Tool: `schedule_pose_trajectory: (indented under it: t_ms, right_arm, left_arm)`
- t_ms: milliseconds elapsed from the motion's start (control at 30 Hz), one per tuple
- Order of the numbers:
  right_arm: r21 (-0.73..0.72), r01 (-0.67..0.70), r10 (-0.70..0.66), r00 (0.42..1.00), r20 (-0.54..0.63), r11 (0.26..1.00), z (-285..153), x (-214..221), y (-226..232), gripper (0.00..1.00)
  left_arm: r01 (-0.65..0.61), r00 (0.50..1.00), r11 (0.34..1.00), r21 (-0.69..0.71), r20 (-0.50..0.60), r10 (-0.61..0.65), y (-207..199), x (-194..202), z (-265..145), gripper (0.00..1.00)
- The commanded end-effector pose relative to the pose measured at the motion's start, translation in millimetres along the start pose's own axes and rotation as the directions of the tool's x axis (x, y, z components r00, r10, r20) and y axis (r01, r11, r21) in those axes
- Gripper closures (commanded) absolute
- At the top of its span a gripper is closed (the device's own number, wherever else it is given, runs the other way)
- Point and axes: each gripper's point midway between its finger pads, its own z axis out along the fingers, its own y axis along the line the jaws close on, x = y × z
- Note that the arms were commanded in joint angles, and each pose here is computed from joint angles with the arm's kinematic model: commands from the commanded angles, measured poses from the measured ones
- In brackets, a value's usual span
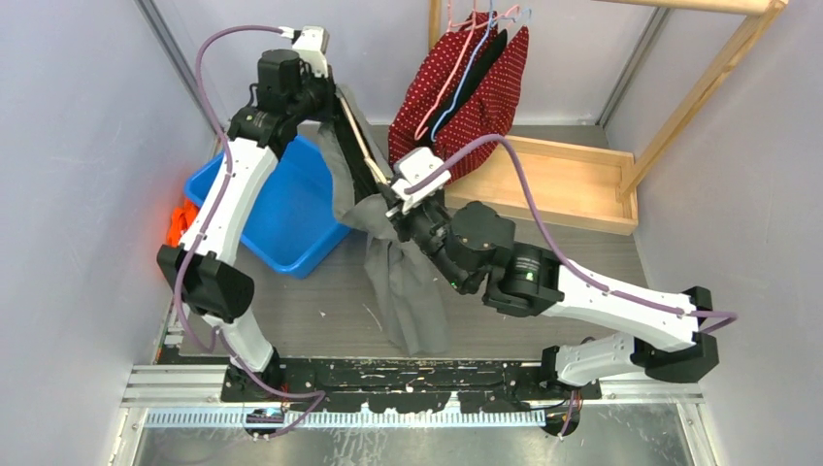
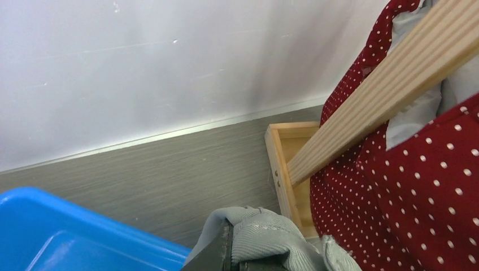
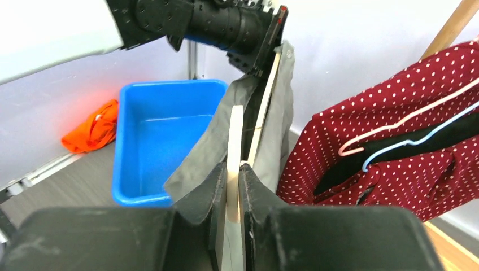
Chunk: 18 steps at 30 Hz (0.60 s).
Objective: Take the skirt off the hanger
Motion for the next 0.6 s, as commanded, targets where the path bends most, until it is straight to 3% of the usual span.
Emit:
schedule_pose_trajectory:
  t_ms: [0,267,567]
  right_arm:
    - [-0.117,-0.069,0.061,0.995,-0.077,0.991,-14,18,21,0.99]
    - [-0.170,-0.097,0.079,0.991,-0.110,0.981,-22,24,28,0.99]
    - [0.105,-0.064,0.053,0.993,0.104,0.992,-6,-14,-20,0.99]
  left_arm:
    - [-0.033,0.996,0.999,-0.003,0.084,0.033,2,-37,7,1.00]
    - [-0.050,0.997,0.999,0.009,0.057,0.049,3,-36,31,1.00]
    - [0.009,1.000,0.997,0.078,-0.012,-0.008,-8,7,24,1.00]
